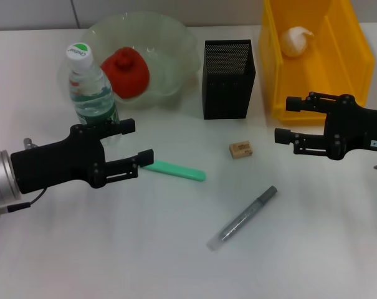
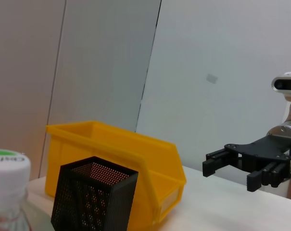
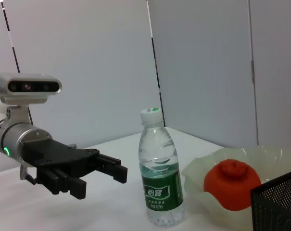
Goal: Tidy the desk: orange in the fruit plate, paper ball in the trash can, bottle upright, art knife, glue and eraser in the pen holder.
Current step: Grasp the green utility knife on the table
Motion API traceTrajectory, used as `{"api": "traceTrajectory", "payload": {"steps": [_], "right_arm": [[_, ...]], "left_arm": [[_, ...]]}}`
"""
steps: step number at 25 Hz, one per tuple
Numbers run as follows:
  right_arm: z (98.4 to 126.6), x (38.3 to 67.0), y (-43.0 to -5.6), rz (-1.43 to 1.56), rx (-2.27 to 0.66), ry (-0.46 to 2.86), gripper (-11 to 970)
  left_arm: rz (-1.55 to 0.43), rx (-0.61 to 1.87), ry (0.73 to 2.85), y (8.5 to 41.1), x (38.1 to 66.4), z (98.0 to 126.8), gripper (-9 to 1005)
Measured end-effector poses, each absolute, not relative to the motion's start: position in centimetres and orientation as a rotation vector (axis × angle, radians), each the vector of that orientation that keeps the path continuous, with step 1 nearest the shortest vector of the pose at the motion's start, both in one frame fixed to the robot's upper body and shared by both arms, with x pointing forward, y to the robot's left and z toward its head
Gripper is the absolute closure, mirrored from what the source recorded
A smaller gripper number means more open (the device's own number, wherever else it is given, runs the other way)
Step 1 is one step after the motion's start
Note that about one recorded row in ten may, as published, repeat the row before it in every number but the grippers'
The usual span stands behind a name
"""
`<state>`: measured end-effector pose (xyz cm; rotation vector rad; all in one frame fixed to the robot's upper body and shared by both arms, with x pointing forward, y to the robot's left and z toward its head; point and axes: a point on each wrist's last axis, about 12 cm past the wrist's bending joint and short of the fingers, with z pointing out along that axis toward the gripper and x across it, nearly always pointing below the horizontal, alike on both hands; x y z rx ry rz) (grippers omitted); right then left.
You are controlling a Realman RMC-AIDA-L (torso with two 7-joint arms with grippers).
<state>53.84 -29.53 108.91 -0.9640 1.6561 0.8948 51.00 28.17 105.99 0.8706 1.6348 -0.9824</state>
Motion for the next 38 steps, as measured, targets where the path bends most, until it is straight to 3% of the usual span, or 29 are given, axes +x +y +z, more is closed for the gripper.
{"api": "traceTrajectory", "payload": {"steps": [7,10,13,14,17,22,27,38], "right_arm": [[108.7,53.6,-29.7,0.894,-0.956,1.666,216],[108.5,53.5,-29.8,0.899,-0.959,1.681,216],[108.3,53.3,-29.8,0.906,-0.968,1.704,216],[108.2,53.3,-29.8,0.908,-0.972,1.711,216],[108.1,53.1,-29.7,0.915,-0.983,1.717,216],[107.9,53.0,-29.7,0.921,-0.983,1.730,216],[107.7,52.8,-29.6,0.925,-0.977,1.734,216],[107.5,52.7,-29.4,0.931,-0.966,1.733,217]], "left_arm": [[-0.979,0.898,1.630,28.0,51.5,106.3,217],[-0.975,1.083,1.644,26.0,53.6,107.9,218],[-0.975,1.083,1.644,26.0,53.6,107.9,218],[-0.951,1.260,1.677,24.2,56.1,111.1,218],[-0.925,1.322,1.692,23.7,56.7,112.3,224],[-0.746,1.530,1.742,21.8,58.0,116.3,223],[-0.602,1.669,1.760,20.2,58.5,118.3,224],[-0.303,2.008,1.834,15.0,59.7,119.6,223]]}}
